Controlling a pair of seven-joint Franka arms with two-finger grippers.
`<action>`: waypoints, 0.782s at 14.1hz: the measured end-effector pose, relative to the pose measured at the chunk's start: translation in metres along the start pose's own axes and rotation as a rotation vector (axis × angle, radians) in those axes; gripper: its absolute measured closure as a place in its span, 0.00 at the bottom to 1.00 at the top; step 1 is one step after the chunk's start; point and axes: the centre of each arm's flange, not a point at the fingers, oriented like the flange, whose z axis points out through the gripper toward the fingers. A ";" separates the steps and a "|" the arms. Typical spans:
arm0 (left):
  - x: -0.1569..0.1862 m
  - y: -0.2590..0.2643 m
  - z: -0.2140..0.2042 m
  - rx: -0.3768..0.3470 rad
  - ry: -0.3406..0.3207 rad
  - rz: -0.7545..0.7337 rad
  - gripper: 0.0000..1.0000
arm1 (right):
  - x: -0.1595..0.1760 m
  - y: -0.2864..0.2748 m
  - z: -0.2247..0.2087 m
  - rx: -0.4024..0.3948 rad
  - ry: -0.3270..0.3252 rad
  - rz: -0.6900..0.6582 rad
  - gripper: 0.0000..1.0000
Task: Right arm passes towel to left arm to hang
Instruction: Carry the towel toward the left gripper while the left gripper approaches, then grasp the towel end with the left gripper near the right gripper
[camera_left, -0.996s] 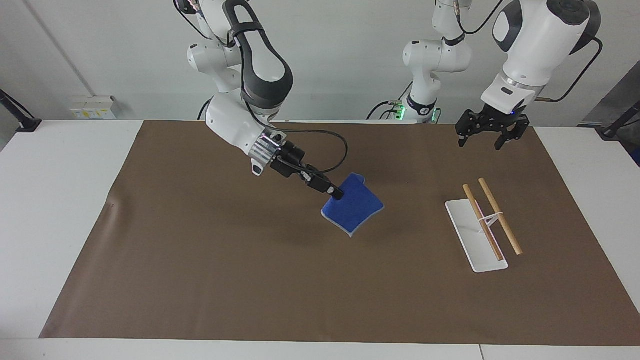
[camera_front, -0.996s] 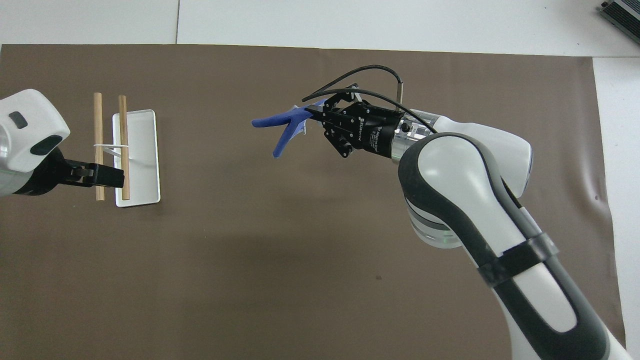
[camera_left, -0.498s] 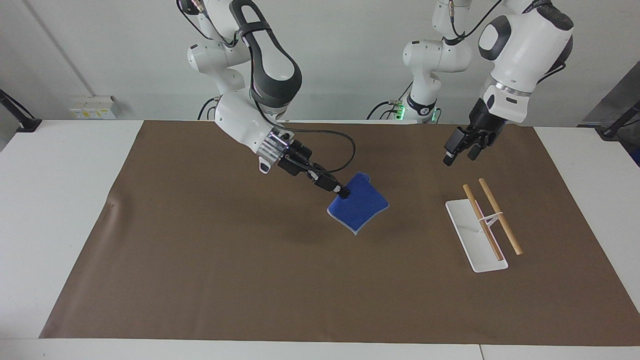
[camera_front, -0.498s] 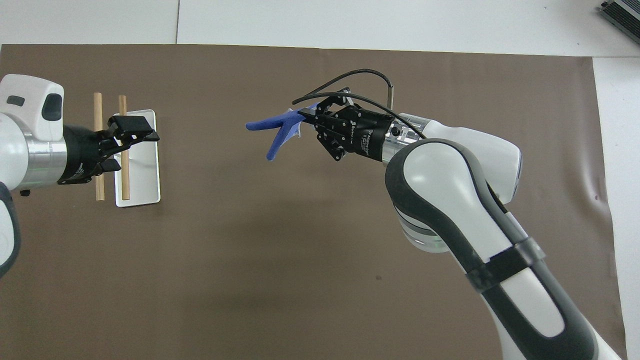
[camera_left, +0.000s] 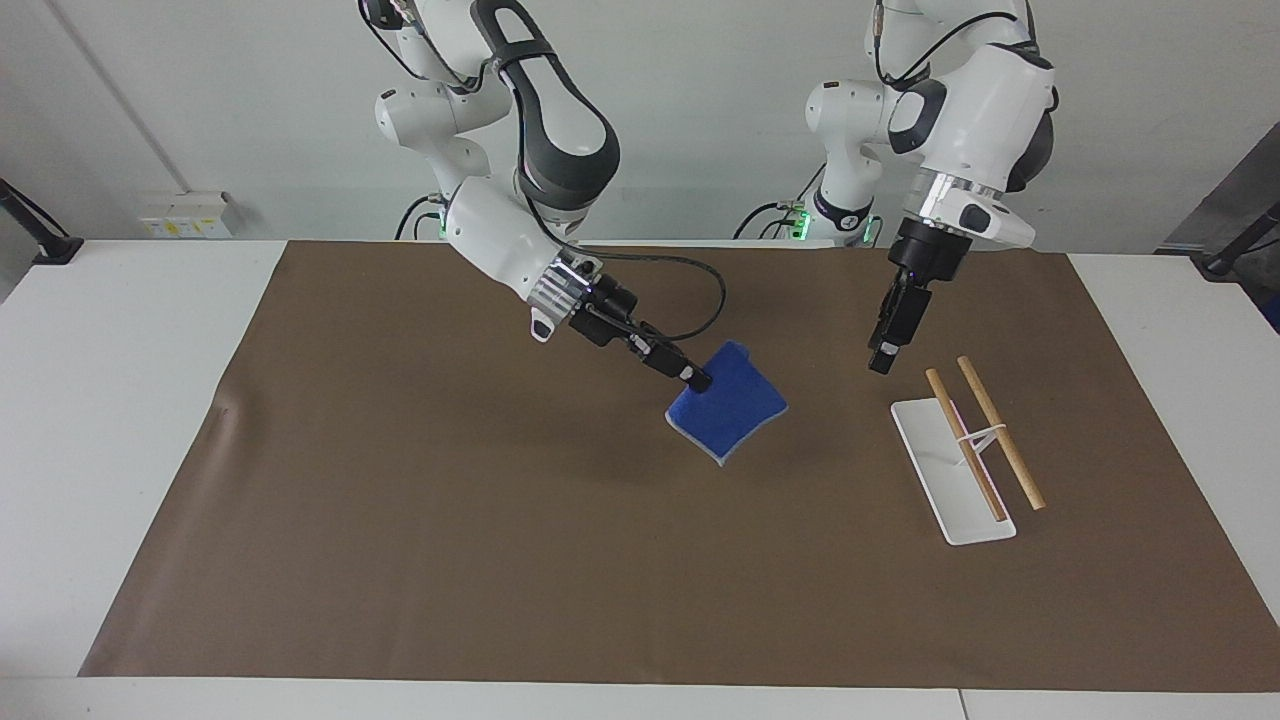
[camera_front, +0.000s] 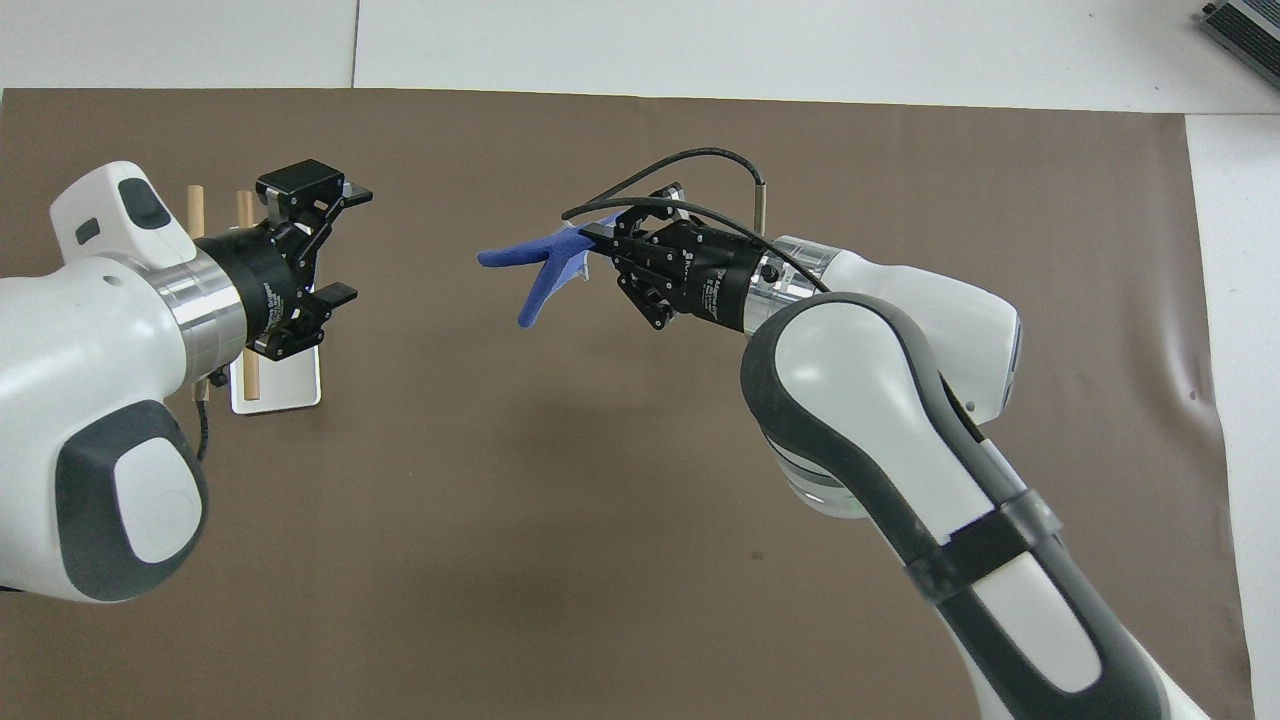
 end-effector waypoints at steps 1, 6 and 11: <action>-0.007 -0.001 0.008 -0.006 -0.003 -0.028 0.00 | -0.002 0.001 0.001 0.009 -0.007 0.030 0.97; -0.035 -0.011 0.068 -0.036 -0.023 -0.107 0.00 | -0.004 0.003 0.002 0.066 -0.013 0.130 0.97; -0.046 -0.007 0.071 -0.076 -0.030 -0.144 0.00 | -0.007 0.004 0.004 0.066 -0.012 0.132 0.97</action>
